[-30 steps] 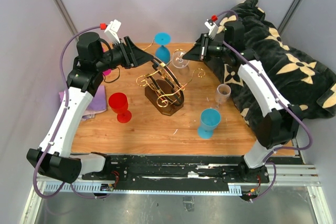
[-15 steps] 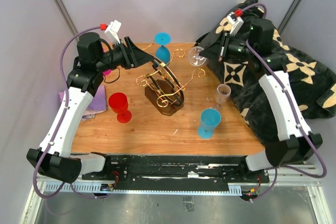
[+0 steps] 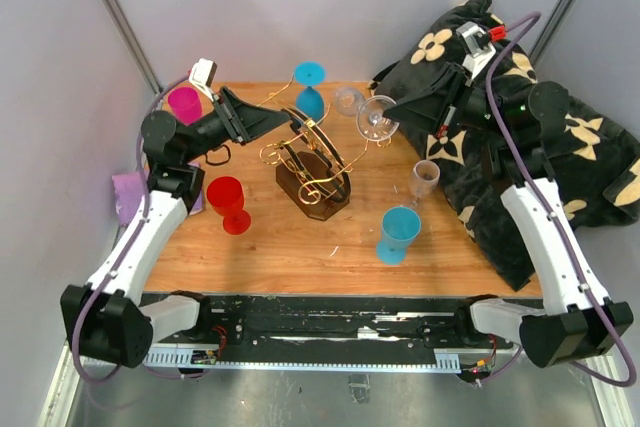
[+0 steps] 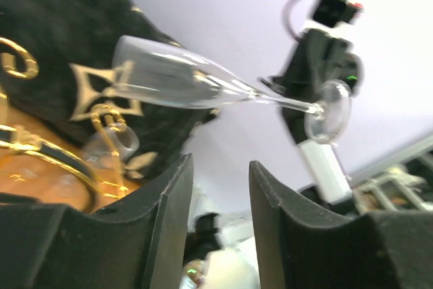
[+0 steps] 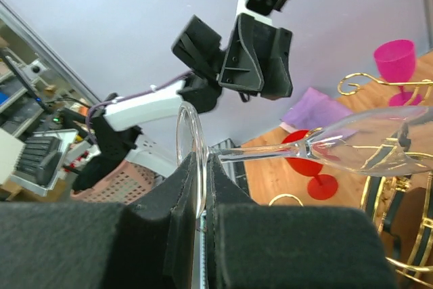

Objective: Take the wine glass off the wine glass rack

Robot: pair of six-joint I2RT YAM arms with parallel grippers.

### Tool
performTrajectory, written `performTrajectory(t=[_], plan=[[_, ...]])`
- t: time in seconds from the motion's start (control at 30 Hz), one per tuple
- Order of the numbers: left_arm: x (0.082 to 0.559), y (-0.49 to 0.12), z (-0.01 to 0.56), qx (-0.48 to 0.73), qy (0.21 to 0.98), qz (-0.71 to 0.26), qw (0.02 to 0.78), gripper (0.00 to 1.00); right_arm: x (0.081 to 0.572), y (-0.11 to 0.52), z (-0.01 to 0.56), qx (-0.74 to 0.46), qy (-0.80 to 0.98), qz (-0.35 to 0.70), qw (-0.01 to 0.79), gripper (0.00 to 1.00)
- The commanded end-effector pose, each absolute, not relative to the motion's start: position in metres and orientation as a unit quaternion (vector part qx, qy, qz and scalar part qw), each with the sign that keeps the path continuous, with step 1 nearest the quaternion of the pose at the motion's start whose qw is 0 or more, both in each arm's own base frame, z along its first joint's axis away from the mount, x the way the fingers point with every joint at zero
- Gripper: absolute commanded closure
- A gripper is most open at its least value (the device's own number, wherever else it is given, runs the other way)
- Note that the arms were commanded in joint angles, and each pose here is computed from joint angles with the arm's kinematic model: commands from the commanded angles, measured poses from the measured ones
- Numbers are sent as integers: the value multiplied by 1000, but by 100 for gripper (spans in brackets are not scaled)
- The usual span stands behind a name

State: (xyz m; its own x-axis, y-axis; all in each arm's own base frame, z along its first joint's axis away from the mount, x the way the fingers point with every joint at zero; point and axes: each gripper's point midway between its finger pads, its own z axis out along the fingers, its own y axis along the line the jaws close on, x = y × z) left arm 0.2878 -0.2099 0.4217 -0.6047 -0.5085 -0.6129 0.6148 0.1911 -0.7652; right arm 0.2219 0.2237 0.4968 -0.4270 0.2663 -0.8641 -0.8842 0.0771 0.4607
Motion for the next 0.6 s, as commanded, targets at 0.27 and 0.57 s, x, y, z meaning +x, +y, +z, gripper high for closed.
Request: performTrajectory(t=[0.27,0.57], plan=[[234,-209,455,120,471,-792,369,39,166,236,550,-317,464,711,423,99],[249,-212,446,116,478,-785,377,34,143,239,569,-331,439,727,412,99]])
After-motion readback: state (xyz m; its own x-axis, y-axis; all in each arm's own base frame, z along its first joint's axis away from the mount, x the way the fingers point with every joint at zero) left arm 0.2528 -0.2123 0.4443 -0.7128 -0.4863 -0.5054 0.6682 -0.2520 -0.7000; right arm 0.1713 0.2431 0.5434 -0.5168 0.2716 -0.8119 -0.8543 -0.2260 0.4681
